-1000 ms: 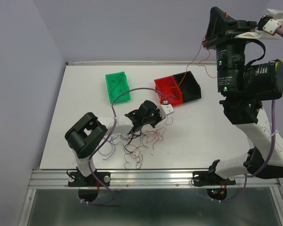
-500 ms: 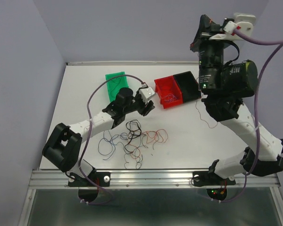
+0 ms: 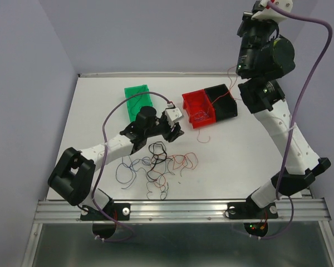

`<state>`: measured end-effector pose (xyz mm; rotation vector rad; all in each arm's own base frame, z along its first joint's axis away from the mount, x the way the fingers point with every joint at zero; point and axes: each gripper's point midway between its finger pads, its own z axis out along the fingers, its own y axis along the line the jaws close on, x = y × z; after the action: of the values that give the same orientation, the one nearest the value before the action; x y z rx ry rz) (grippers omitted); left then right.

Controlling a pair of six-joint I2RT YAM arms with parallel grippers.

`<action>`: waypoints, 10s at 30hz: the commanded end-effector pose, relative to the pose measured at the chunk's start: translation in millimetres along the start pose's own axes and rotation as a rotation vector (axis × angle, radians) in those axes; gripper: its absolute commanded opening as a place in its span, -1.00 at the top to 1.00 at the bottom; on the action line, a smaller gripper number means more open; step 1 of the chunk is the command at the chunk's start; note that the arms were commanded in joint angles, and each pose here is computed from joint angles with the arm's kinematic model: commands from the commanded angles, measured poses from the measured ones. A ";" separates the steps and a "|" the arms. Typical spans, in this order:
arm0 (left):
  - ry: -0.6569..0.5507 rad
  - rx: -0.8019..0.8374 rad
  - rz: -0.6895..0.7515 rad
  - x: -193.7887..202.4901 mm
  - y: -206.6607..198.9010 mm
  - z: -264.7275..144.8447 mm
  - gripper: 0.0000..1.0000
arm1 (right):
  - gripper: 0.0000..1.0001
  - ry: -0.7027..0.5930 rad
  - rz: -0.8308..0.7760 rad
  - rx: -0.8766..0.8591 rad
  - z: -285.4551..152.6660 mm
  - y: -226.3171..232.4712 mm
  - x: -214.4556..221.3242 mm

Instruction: Untangle the cables

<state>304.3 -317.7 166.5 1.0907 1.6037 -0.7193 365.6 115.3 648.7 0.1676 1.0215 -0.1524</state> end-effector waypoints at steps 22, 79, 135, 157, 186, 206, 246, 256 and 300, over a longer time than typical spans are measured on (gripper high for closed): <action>-0.050 0.077 0.011 -20.3 -13.3 -3.4 -0.23 | 0.99 0.081 0.307 -0.256 105.4 15.0 89.6; -0.052 0.031 0.033 -23.6 -6.3 -8.1 -0.23 | 0.99 0.845 0.189 0.025 -75.7 -29.4 498.5; -0.043 0.037 0.039 -21.7 -7.3 -8.4 -0.23 | -0.95 1.083 0.319 0.220 -81.1 -104.7 512.3; -0.043 0.030 0.044 -22.4 -6.5 -8.8 -0.23 | -0.35 1.160 0.782 0.348 -139.3 -129.9 573.9; -0.047 0.017 0.050 -23.9 -4.6 -11.5 -0.23 | 0.99 0.901 0.392 0.059 -119.0 -47.4 471.3; -0.049 0.017 0.052 -25.4 -4.2 -11.5 -0.23 | 0.99 1.254 -0.009 0.049 -138.4 -8.6 568.2; -0.048 0.024 0.062 -24.9 -5.8 -12.5 -0.23 | -0.27 1.163 0.045 -0.009 -106.5 -20.8 490.1; -0.062 0.013 0.065 -30.1 -5.7 -16.9 -0.23 | -0.59 1.178 0.195 0.040 -208.3 -51.8 463.1; 0.136 0.138 0.119 11.9 -19.9 3.2 -0.57 | 0.62 1.057 -0.096 -0.103 -226.2 -28.8 511.6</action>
<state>285.4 -315.1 122.2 1.3482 1.7033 -0.6821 415.1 100.1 48.6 0.0811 2.2391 -0.1564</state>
